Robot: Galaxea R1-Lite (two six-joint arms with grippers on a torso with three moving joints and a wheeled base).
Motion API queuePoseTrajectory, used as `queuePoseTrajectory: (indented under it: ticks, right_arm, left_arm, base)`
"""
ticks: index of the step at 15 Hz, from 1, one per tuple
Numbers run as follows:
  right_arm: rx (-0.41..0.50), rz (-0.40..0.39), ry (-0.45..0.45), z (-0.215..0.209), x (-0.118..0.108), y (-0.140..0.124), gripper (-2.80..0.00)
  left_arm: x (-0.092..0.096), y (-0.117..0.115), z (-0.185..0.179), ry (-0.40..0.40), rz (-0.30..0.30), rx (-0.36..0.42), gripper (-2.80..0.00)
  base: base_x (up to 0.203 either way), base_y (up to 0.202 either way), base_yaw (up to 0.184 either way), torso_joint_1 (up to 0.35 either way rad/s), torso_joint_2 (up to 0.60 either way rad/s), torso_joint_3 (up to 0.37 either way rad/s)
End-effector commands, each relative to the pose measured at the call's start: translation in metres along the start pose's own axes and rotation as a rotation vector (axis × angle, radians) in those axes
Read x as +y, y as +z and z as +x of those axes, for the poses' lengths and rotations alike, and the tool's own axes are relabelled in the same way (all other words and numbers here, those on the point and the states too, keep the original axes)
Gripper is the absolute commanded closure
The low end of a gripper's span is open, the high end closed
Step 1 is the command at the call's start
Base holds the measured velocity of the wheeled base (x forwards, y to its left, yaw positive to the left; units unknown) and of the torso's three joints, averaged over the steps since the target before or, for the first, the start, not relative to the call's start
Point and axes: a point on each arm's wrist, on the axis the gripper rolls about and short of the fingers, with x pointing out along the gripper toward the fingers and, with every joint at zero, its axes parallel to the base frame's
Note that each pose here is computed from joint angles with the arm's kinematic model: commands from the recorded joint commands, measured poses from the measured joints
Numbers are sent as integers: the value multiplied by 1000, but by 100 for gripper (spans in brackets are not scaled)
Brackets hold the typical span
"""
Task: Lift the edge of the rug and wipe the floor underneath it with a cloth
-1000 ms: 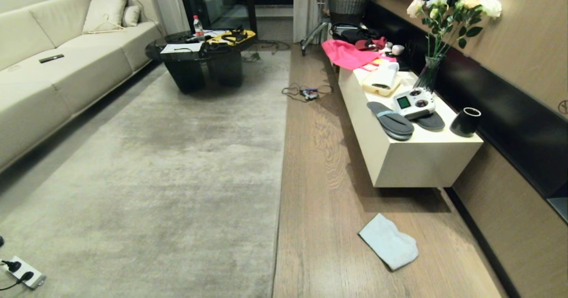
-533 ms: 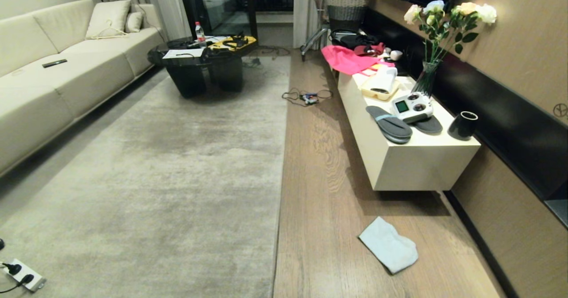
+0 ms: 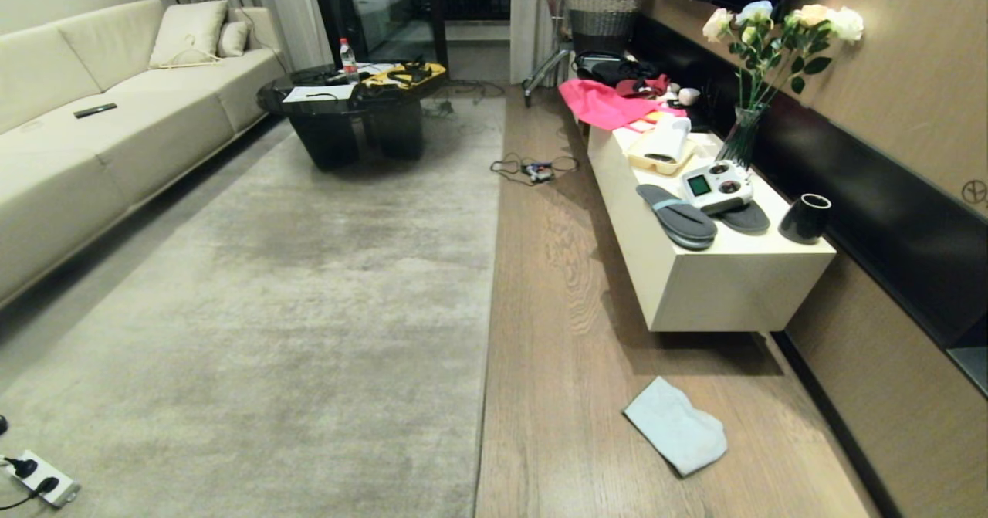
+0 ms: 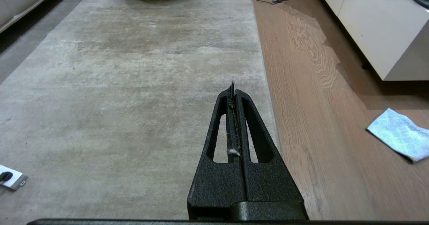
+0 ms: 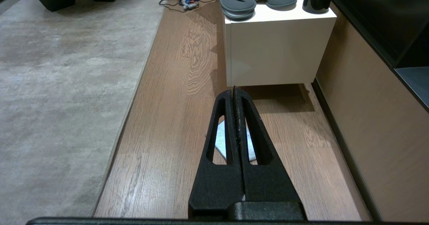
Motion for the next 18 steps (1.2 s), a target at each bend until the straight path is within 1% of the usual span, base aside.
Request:
queuePoseTrajectory:
  ticks: [1,11,16,18]
  right_arm:
    - [1,0,0,0,0,0,0]
    - [-1,1,-1,0,0,0,0]
    - [-2,19,0,0,0,0,0]
    - [-2,20,0,0,0,0,0]
  left_arm:
    - [0,0,0,1,0,0,0]
    - [0,0,0,0,0,0,0]
    - [0,0,0,2,0,0,0]
    - [0,0,0,1,0,0,0]
  base:
    - [0,0,0,0,0,0]
    - [0,0,0,0,0,0]
    - [0,0,0,0,0,0]
    - [0,0,0,-19,-201,-235]
